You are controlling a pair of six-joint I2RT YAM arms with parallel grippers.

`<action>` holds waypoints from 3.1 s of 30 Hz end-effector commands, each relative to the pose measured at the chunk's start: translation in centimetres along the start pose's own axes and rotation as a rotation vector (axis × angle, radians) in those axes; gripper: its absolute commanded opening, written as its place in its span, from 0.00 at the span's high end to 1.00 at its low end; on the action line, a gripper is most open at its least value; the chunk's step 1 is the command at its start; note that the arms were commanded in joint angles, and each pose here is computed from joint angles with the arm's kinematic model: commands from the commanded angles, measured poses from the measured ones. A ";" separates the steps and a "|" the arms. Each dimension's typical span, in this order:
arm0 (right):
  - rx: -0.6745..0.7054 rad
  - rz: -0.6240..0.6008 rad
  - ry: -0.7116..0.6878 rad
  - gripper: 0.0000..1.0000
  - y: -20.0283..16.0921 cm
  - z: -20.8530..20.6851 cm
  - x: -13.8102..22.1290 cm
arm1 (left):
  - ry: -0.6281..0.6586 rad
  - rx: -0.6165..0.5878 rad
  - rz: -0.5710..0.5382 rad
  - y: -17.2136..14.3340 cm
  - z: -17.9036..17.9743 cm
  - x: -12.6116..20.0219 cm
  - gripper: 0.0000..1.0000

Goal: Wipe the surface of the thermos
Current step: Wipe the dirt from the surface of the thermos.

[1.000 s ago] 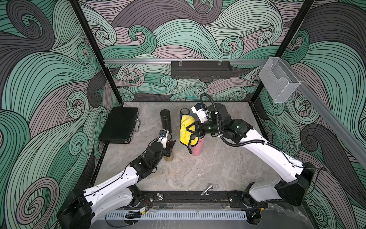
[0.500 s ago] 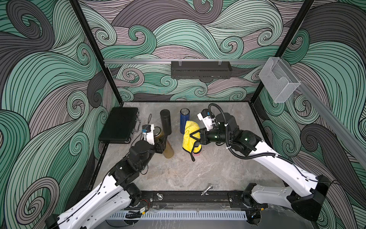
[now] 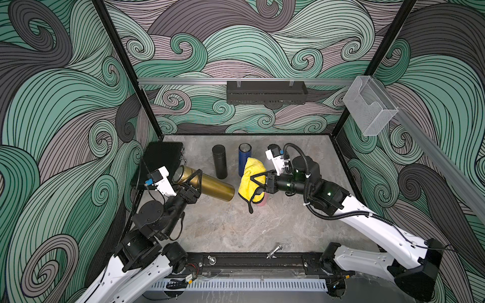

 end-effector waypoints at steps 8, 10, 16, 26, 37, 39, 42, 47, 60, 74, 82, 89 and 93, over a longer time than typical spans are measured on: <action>-0.001 0.042 0.014 1.00 -2.9 1.9 -2.9 | -0.054 0.218 -0.246 6.0 0.0 3.5 1.00; 0.009 0.051 0.007 1.00 -3.1 2.0 -3.9 | -0.067 0.216 -0.246 6.2 -0.4 3.3 1.00; 0.028 0.075 0.068 1.00 -3.1 3.0 -6.7 | -0.066 0.202 -0.239 5.7 -0.7 2.1 1.00; 0.072 0.091 0.032 1.00 -4.6 2.3 -6.0 | 0.013 0.137 -0.229 4.7 0.4 1.4 1.00; 0.110 0.036 0.001 1.00 -3.8 2.0 -4.2 | 0.008 0.111 -0.200 4.2 0.1 0.6 1.00; 0.096 0.064 0.007 1.00 -4.2 1.7 -5.6 | -0.006 0.111 -0.204 4.3 -0.2 0.5 1.00; 0.096 0.067 -0.033 1.00 -4.2 0.7 -6.6 | 0.000 0.111 -0.207 4.5 -0.2 0.5 1.00; 0.070 -0.015 -0.168 1.00 -2.1 -2.5 -5.1 | 0.004 0.115 -0.214 4.8 0.0 0.9 1.00; 0.066 0.072 0.012 1.00 -3.3 -0.3 -9.3 | 0.006 0.104 -0.225 4.9 -0.1 0.5 1.00; 0.110 0.035 0.118 1.00 -3.8 2.6 -4.0 | 0.057 0.073 -0.224 4.4 1.1 0.6 1.00; 0.068 0.008 -0.073 1.00 -3.5 -1.3 -4.1 | 0.039 0.092 -0.252 5.2 1.0 1.6 1.00; 0.055 0.092 -0.057 1.00 -3.8 -1.8 -9.1 | 0.014 0.095 -0.250 5.7 0.4 1.7 1.00; 0.051 0.111 0.043 1.00 -3.6 0.1 -10.5 | 0.026 0.091 -0.236 5.0 0.6 1.0 1.00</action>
Point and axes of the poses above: each gripper's point midway between its finger pads, its own x axis back along the fingers, its own z axis along the line the jaws close on, y = z × x, the point moved 1 cm from there along x, back along the fingers, and after that the axes turned 14 degrees about -x, right-handed, at the moved point
